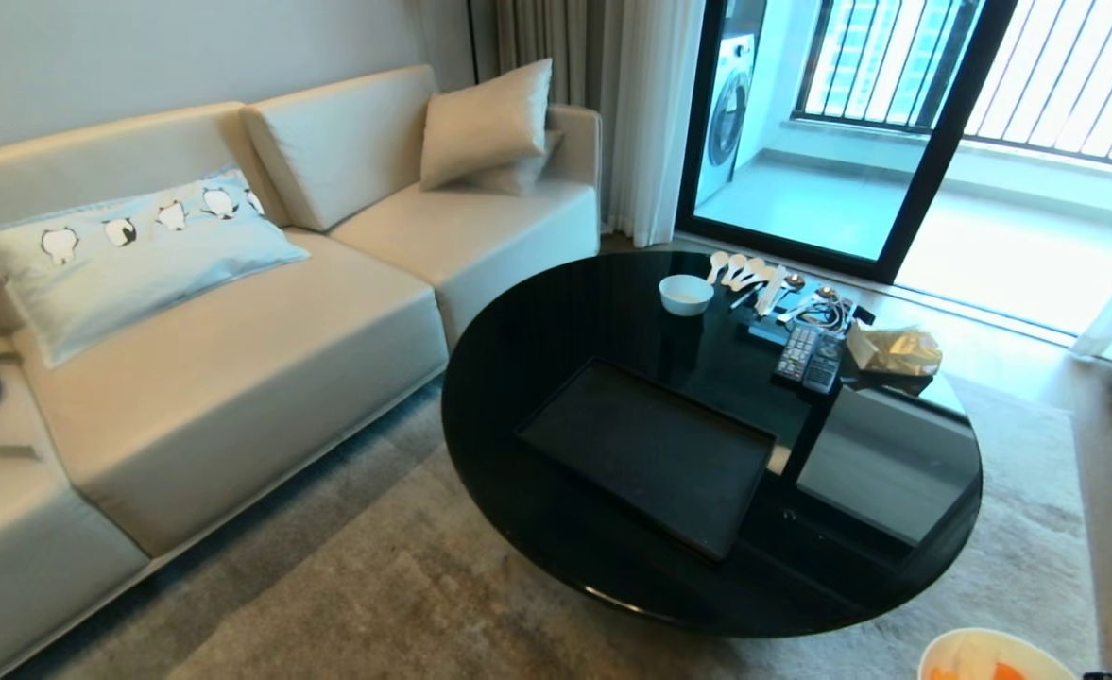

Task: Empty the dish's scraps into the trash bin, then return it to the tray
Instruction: Move the bowl over the trash can

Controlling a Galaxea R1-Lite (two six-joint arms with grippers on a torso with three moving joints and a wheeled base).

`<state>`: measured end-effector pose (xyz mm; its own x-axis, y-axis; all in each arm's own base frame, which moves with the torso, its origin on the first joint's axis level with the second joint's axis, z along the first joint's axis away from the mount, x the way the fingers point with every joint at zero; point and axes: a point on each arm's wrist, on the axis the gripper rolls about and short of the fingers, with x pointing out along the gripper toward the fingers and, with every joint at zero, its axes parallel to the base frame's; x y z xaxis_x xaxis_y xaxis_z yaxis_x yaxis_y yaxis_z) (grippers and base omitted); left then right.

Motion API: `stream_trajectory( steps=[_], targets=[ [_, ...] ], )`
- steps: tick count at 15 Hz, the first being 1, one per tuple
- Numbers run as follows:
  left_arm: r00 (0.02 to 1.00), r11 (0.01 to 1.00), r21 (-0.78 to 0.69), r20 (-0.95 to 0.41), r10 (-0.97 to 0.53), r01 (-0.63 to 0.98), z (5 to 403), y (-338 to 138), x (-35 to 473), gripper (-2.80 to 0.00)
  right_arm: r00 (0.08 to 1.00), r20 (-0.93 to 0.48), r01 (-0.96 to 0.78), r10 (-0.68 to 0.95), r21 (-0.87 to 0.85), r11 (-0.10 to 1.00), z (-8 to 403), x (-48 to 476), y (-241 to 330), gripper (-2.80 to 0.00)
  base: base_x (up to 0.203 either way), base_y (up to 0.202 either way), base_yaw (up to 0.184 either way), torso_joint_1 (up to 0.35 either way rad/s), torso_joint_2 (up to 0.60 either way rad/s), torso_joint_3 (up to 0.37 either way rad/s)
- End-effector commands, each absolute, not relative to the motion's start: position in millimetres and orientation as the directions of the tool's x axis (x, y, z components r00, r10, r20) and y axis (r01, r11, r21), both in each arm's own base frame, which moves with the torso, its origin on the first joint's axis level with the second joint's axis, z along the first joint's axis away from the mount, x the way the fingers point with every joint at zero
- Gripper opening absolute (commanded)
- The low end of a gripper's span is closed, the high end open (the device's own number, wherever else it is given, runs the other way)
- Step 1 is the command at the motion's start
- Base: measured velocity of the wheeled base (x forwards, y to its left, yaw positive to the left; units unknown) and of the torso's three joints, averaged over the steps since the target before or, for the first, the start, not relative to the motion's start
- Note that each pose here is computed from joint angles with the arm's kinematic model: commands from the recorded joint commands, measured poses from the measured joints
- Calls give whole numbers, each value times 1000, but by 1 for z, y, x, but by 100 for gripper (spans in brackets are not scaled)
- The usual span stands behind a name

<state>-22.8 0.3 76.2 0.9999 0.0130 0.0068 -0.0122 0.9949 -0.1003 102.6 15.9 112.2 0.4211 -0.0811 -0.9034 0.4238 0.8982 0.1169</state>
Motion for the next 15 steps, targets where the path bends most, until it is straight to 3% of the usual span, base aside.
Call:
stream_trajectory(
  steps=[1,15],
  targets=[
    [1000,995,-101,8,14,-13,76,0,-23,-280,423,-903,426,-81,119,897,113,104,16,-280,0,0,0,0,0,0],
    [1000,995,-101,8,14,-13,76,0,-23,-280,480,-875,418,-63,165,893,124,105,17,-280,0,0,0,0,0,0]
  ],
)
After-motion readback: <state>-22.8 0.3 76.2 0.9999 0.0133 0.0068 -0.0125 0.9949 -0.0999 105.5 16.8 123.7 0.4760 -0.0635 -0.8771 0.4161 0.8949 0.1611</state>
